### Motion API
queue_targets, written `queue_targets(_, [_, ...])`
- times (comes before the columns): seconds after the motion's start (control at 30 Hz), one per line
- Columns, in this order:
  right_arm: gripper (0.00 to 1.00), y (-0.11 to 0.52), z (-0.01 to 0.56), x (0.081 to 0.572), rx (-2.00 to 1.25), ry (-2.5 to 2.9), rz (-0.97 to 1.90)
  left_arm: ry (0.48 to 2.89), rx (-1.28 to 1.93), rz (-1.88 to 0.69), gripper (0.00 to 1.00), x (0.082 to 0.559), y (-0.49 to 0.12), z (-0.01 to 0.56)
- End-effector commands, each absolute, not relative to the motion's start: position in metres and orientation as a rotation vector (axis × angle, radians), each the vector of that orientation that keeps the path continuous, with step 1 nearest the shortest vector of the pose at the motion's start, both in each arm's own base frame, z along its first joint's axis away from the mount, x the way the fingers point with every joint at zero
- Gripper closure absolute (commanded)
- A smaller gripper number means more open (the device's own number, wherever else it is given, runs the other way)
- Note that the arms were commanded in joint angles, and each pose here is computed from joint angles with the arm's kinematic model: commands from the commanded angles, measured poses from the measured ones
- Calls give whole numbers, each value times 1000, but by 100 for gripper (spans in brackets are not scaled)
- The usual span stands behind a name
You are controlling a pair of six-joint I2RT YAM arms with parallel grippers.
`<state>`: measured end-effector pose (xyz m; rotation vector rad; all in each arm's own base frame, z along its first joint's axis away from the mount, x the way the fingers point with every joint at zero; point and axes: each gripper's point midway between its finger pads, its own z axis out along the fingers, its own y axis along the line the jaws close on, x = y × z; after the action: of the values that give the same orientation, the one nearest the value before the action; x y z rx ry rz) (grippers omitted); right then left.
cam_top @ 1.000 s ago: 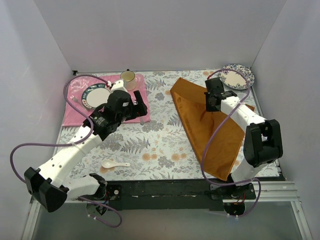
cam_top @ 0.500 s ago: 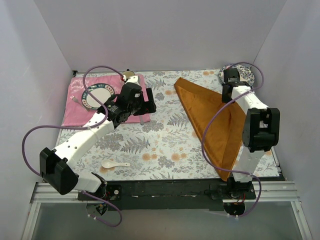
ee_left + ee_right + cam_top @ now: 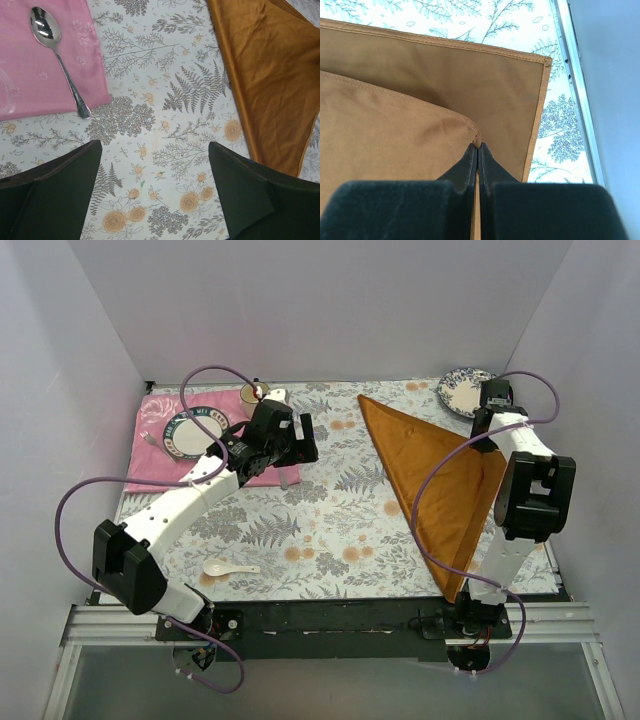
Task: Fold the napkin, place the utensils inside, and roll it up
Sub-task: Fold the napkin
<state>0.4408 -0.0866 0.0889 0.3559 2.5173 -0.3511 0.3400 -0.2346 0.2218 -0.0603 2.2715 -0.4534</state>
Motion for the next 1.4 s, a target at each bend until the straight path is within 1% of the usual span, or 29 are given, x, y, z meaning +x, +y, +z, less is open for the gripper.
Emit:
queue_targets(0.0, [99,-96,92,455,393,2466,-313,2240,-43,-468,12,343,-237,239])
queue_targets(0.3, [99,-115,87,456,438,2455,-310,2252,-42,-465,12,348,-240,235])
queue_targets(0.63, [99,-114,77,463,430,2459,-266,2288,-36,-482,12,349,-246,224])
queue_targets(0.87, [99,-113,75,468,418,2445,-258,2336,-40,-551,12,343,-256,214])
queue_targets(1.1, [99,-115,64,473,399,2457,-258,2441,-83,-504,12,342,-255,191])
queue_targets(1.37, [99,-125,56,478,394,2468,-272,2481,-113,-506,13,350,-265,192])
